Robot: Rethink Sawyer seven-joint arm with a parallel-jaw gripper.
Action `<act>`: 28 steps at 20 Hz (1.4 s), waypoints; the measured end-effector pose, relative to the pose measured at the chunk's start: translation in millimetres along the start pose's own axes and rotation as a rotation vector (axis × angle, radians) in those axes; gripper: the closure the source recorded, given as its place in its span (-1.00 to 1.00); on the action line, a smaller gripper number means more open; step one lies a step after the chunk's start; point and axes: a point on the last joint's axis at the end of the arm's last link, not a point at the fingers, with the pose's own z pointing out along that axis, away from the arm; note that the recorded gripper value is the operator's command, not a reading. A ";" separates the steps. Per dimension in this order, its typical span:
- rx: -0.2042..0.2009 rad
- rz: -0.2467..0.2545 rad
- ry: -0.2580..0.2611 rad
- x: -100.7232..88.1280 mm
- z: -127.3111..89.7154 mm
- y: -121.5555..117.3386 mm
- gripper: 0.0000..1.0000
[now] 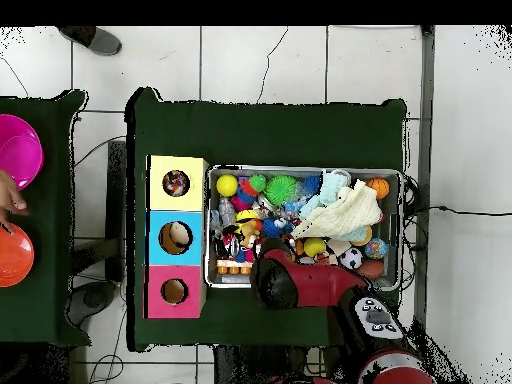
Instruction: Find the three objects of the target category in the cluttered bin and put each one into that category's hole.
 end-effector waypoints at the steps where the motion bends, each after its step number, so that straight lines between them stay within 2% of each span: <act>1: 0.002 0.007 0.007 1.8 -0.6 0.6 -1.00; 11: 0.035 0.052 0.049 8.5 -3.4 -3.0 -1.00; 19: 0.039 0.080 0.122 16.0 -11.9 0.2 -1.00; 28: 0.044 0.091 0.168 18.2 -30.4 31.1 -1.00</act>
